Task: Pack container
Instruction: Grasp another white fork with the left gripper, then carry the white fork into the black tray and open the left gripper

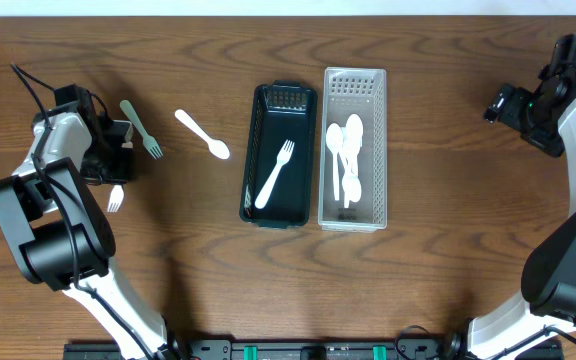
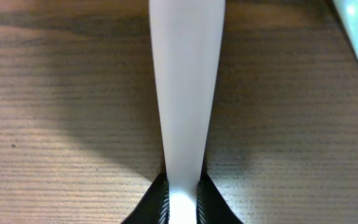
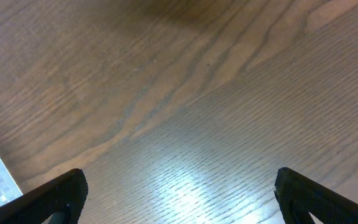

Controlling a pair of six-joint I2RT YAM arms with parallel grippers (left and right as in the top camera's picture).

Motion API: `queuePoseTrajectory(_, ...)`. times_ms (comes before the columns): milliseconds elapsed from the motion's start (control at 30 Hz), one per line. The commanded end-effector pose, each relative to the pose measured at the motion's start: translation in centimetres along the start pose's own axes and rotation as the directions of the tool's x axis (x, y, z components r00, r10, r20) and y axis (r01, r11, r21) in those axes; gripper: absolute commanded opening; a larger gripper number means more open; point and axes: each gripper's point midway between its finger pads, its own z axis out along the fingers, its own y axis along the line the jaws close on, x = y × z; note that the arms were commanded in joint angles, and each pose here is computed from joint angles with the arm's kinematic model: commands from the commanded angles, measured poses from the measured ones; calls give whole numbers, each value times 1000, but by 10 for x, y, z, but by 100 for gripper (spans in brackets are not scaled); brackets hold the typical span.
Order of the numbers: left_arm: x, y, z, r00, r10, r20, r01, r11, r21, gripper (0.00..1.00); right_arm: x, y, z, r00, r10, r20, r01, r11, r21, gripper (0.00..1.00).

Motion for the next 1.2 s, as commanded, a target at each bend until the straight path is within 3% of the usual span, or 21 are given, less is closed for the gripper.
queuePoseTrajectory(0, 6, -3, 5, 1000, -4, -29, 5, 1000, 20, 6, 2, 0, 2, 1000, 12, -9, -12, 1000, -2, 99)
queuePoseTrajectory(300, 8, -12, -44, 987, -160, 29, 159, 987, 28, 6, 4, 0, 2, 1000, 12, -16, -12, 1000, 0, 99)
queuePoseTrajectory(500, -4, -73, -112, 944, -302, 134, 264, 933, 245, 6, 5, 0, 2, 1000, 12, -17, -12, 1000, 1, 99)
queuePoseTrajectory(633, -6, -133, -156, 943, -277, 186, 192, 907, 375, 6, 5, 0, 2, 1000, 13, -17, -13, 1000, 1, 99)
queuePoseTrajectory(767, -5, -192, -178, 959, -155, 236, 52, 919, 391, 6, 5, 0, 2, 1000, 12, -19, -12, 1000, 1, 99)
queuePoseTrajectory(1000, -14, -267, -166, 943, 101, 317, -180, 957, 230, 6, 5, 0, 2, 1000, 12, -19, -12, 1000, 0, 99)
queuePoseTrajectory(1167, -25, -301, -149, 941, 110, 320, -195, 950, 245, 6, 6, 1, 2, 1000, 12, -25, -12, 1000, -4, 99)
